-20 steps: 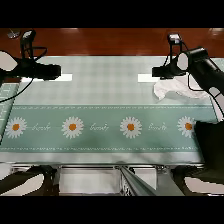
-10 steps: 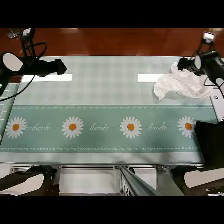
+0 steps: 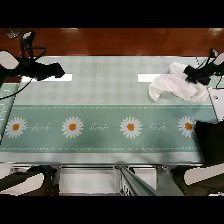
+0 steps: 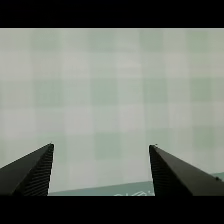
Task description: Fold the shirts.
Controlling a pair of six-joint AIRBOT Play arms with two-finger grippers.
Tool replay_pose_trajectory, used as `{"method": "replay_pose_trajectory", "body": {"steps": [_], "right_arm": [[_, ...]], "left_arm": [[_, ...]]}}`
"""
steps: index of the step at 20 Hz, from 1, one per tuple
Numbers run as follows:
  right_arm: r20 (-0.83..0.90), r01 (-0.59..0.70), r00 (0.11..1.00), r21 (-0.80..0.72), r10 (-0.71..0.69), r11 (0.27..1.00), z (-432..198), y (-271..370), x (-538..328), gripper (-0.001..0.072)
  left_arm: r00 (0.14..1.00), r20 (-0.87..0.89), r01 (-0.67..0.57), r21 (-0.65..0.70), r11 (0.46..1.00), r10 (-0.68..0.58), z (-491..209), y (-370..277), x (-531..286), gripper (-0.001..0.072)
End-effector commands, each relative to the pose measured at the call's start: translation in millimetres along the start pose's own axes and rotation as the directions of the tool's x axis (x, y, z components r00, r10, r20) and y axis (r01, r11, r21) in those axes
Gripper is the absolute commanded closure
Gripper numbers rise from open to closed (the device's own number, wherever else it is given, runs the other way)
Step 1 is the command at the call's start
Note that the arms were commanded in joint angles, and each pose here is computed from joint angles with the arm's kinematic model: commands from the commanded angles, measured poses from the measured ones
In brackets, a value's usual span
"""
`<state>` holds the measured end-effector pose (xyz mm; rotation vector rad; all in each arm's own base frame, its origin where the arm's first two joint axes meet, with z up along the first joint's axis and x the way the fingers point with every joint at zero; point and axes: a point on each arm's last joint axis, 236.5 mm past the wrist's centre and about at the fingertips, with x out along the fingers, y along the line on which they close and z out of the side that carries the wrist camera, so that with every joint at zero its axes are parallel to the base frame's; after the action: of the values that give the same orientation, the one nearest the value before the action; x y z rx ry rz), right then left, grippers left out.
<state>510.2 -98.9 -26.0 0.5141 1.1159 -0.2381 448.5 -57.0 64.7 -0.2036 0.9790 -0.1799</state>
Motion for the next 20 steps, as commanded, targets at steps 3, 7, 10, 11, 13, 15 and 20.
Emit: {"method": "replay_pose_trajectory", "body": {"steps": [3,7,10,11,13,15,20], "right_arm": [[0.405,-0.269,0.826,-0.328,0.391,0.906,77.6,135.6,-199.6,0.0693],[0.525,-0.250,0.647,-0.538,0.552,0.805,48.5,203.5,-348.7,0.0693],[0.537,-0.221,0.530,-0.660,0.657,0.718,7.2,243.5,-432.9,0.0693],[0.526,-0.215,0.501,-0.694,0.688,0.687,-10.3,254.2,-453.0,0.0694],[0.475,-0.231,0.459,-0.752,0.751,0.617,-45.0,274.7,-479.1,0.0693],[0.407,-0.237,0.442,-0.807,0.799,0.542,-76.9,295.2,-489.6,0.0694],[-0.016,-0.389,0.652,-0.865,0.758,0.317,-195.6,351.4,-391.7,0.0693]], "left_arm": [[0.995,0.094,-0.039,-0.039,0.998,0.043,8.2,21.2,-100.2,0.0004],[0.973,0.228,-0.031,0.004,1.000,0.030,-25.4,-4.1,-166.5,0.0003],[0.963,0.267,-0.026,0.005,1.000,0.024,-55.2,-8.4,-173.7,0.0004],[0.964,0.266,-0.023,0.001,1.000,0.022,-60.7,-8.3,-171.6,0.0003],[0.968,0.252,0.011,-0.012,1.000,-0.008,-65.4,-13.8,-165.8,0.0003],[0.966,0.253,0.065,-0.028,0.998,-0.055,-63.6,-24.3,-163.9,0.0003],[0.965,0.252,0.086,-0.035,0.996,-0.075,-63.0,-28.5,-162.8,0.0003]]}}
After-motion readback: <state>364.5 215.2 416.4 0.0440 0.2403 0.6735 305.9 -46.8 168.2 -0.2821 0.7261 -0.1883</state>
